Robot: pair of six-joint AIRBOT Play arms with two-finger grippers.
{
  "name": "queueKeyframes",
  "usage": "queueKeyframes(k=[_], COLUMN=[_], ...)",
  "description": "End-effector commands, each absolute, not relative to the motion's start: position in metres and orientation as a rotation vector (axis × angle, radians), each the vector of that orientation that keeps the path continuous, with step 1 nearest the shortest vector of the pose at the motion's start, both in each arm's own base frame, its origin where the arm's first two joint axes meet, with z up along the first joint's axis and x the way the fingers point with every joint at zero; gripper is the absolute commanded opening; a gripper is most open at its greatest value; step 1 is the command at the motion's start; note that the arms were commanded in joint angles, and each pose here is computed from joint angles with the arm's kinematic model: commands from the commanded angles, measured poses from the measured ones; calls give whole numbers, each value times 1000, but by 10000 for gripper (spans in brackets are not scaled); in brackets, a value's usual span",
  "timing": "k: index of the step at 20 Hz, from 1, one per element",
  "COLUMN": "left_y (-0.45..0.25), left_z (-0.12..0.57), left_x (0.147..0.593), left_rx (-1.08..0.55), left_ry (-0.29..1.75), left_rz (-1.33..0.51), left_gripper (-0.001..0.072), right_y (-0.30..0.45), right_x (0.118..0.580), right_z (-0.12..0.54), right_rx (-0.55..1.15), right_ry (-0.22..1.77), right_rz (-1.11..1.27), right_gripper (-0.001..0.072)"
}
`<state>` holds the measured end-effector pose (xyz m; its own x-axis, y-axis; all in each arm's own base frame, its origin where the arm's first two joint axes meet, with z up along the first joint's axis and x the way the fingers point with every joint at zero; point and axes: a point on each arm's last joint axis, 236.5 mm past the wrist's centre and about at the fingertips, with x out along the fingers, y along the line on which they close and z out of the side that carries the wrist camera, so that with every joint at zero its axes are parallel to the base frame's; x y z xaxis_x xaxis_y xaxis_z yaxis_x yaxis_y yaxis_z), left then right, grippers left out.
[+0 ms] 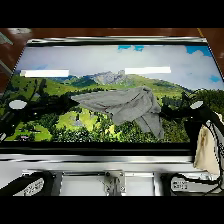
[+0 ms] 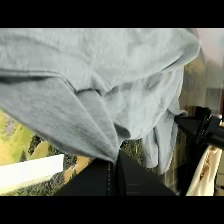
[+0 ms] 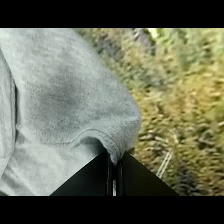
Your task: Fold the shirts.
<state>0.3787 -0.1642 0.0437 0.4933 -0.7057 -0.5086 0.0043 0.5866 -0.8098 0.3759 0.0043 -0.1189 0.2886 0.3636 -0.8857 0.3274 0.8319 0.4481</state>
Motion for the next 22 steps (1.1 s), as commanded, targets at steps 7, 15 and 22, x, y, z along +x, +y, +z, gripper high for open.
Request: queueKeyframes(k=[7, 15, 22], left_y=[-78, 23, -30], left_z=[368, 499, 497], left_x=[371, 259, 233], left_rx=[-581, -56, -11], left_ry=[171, 42, 56], left_rz=[-517, 49, -125], left_gripper=[40, 40, 41], right_y=[37, -28, 15], right_x=[414, 274, 266], right_z=[199, 488, 486], right_rx=[330, 47, 146], right_ry=[644, 52, 79], right_rz=[344, -80, 93], right_gripper=[63, 63, 63])
